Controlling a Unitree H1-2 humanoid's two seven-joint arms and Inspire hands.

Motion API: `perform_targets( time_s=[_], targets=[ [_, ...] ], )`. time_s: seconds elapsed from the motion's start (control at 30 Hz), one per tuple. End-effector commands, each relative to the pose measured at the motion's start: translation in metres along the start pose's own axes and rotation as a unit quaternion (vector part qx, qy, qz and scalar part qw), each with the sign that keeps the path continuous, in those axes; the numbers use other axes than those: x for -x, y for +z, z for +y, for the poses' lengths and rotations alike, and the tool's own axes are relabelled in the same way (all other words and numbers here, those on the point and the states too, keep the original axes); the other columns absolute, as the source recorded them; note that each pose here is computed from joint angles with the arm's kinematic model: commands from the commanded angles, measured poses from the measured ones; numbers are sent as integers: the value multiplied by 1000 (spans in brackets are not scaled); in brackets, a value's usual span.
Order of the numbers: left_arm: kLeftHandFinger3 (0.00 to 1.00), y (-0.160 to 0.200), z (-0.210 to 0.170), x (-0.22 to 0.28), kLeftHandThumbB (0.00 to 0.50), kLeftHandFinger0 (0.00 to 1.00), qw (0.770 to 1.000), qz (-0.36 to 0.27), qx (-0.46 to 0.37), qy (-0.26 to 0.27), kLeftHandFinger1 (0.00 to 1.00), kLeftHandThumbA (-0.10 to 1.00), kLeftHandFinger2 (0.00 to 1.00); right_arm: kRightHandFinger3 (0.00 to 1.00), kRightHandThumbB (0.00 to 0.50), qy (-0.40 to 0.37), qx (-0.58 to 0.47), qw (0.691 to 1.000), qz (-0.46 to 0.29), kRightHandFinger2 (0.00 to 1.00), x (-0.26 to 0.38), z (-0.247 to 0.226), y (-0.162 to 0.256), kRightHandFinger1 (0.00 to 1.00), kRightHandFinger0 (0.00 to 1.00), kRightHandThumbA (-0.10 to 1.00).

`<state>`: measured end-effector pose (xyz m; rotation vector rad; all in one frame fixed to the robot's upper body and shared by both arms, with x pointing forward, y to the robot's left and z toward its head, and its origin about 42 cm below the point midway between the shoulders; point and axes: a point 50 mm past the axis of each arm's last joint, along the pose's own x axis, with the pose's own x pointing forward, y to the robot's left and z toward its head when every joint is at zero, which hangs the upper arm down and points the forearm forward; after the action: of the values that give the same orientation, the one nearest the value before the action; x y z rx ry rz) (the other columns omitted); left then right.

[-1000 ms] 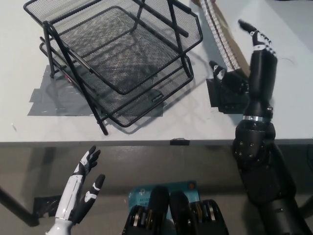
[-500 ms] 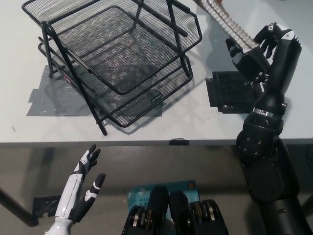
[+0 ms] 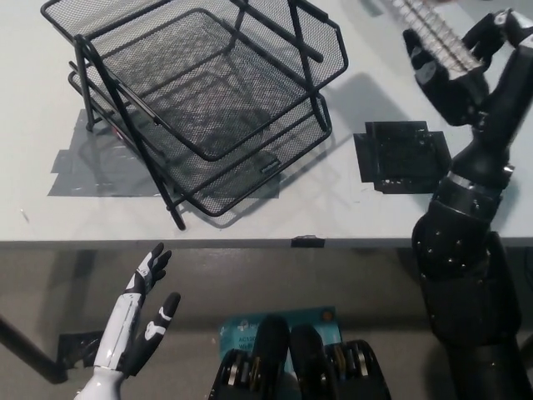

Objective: A person hands a notebook to the robot and the robot grabs it with its right hand and places it in the file tray kept in the centre of the desk infront of it.

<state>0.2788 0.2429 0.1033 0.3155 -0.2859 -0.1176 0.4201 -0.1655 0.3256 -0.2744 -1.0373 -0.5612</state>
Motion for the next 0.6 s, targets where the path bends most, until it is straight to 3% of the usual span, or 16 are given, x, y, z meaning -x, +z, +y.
perform_targets(
  time_s=[0.0,0.1,0.2,0.27,0.43,0.5,0.57],
  targets=[
    [1000,9,7,-6,249,1000,1000,-24,-6,1,1000,864,1000,0,0,-25,-20,993,-112,0,-42,-1,44,0,0,989],
    [1000,9,6,-5,247,1000,1000,-24,-9,0,1000,864,1000,0,0,-6,-13,989,-146,0,-40,2,51,0,0,946],
    [1000,9,6,-6,240,1000,1000,-27,-13,-1,1000,864,1000,0,0,25,-7,987,-158,0,-35,15,56,0,0,972],
    [1000,9,6,-7,237,1000,1000,-28,-12,0,1000,859,1000,0,0,43,11,981,-189,0,-32,23,56,0,0,881],
    [1000,10,6,-7,237,1000,1000,-26,-12,-3,1000,857,1000,12,0,108,58,965,-233,0,-19,44,45,0,0,853],
    [1000,10,6,-8,235,1000,1000,-28,-14,-4,1000,859,1000,103,0,132,54,959,-243,4,-13,54,40,0,0,754],
    [1000,10,6,-8,234,1000,999,-28,-16,-5,1000,866,1000,27,0,147,54,957,-245,0,-9,60,36,0,0,750]
  ],
)
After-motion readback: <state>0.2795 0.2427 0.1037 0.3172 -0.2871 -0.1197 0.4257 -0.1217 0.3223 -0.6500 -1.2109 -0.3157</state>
